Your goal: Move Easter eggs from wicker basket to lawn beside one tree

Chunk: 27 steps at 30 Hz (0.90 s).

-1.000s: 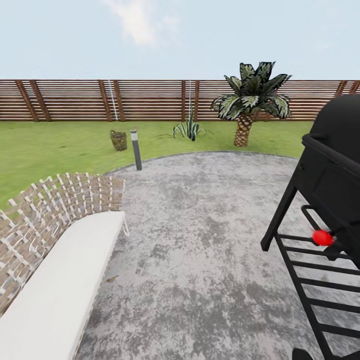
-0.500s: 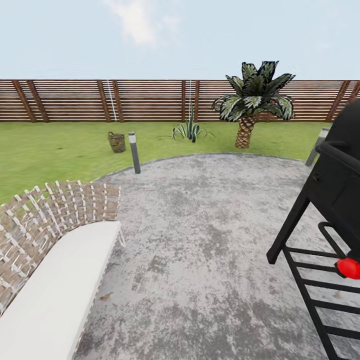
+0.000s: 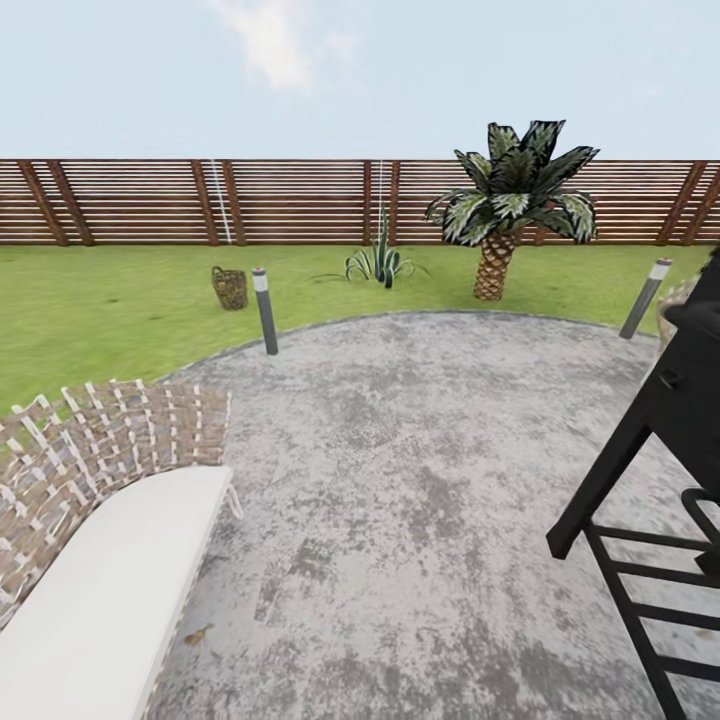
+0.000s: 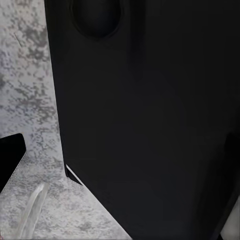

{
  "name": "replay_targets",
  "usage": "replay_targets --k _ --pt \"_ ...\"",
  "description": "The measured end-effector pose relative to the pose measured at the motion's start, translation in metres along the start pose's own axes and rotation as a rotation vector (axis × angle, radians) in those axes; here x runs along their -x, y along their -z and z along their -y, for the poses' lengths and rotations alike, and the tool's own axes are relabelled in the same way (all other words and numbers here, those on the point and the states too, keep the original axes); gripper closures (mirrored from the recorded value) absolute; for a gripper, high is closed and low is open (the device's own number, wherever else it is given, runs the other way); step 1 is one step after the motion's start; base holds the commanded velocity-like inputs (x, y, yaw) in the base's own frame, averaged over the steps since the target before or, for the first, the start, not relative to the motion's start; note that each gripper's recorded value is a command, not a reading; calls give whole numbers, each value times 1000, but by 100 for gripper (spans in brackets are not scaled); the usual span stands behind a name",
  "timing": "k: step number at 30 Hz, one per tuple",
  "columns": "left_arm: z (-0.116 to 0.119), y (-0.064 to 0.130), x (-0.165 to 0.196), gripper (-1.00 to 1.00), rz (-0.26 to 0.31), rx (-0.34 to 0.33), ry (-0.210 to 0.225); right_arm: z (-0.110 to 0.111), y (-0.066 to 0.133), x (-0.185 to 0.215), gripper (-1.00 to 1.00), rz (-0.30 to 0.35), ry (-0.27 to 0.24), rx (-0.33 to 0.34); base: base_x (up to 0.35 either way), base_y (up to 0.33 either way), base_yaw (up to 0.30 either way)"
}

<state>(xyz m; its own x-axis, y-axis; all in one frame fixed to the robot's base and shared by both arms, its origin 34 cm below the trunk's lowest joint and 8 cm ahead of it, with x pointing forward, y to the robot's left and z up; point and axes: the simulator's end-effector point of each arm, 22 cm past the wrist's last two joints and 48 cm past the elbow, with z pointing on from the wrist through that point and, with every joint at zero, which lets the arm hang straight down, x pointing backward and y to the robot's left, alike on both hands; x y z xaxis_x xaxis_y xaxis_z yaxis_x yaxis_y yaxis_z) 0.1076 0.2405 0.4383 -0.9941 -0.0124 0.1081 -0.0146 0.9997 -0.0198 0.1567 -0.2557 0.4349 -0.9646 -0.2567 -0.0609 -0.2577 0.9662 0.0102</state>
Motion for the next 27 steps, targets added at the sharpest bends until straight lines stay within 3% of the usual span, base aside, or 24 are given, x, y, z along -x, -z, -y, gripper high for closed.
replay_targets --k 27 --pt "0 0 0 -100 0 0 0 0 0 0 -100 0 -2 0 339 0 -39"
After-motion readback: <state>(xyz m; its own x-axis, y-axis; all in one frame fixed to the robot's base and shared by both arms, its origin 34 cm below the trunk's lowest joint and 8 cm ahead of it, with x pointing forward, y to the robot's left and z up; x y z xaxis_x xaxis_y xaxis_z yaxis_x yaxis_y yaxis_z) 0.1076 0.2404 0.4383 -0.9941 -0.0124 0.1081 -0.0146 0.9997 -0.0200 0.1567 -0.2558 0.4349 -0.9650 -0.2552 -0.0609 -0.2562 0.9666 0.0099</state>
